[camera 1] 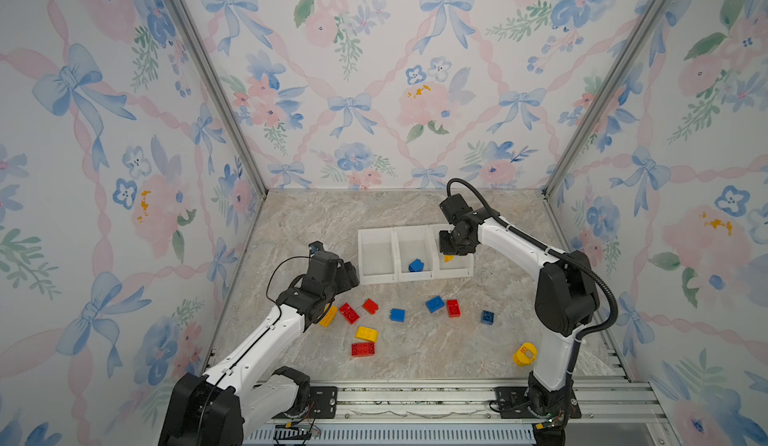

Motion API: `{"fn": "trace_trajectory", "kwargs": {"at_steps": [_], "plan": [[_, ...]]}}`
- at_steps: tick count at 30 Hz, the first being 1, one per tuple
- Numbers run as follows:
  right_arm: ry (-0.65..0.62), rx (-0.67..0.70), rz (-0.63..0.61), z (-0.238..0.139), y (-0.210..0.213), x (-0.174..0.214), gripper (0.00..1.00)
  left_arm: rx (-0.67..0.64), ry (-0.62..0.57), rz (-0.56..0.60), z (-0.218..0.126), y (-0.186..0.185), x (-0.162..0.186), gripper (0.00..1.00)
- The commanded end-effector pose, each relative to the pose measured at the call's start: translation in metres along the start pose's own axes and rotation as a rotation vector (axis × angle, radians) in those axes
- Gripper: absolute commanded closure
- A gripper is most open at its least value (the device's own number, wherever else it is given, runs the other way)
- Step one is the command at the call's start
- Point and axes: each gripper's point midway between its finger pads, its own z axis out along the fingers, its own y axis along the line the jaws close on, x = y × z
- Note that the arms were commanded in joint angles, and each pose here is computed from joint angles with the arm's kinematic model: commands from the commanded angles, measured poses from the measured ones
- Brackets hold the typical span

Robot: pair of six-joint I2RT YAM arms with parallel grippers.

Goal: Sort the legos into containers by color
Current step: 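Release the yellow brick from the right gripper into the end compartment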

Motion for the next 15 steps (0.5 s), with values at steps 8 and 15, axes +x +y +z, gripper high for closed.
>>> {"fn": "trace_trajectory", "kwargs": {"at_steps": [8,15], "plan": [[0.044,0.002,0.005,0.020,-0.007,-0.008,0.73,-0.003,-0.006,-0.018,-0.003,0.007,0.004,0.12],[0.057,-0.018,0.019,0.016,-0.006,-0.006,0.59,-0.005,-0.006,-0.021,-0.003,0.008,0.005,0.12]]}}
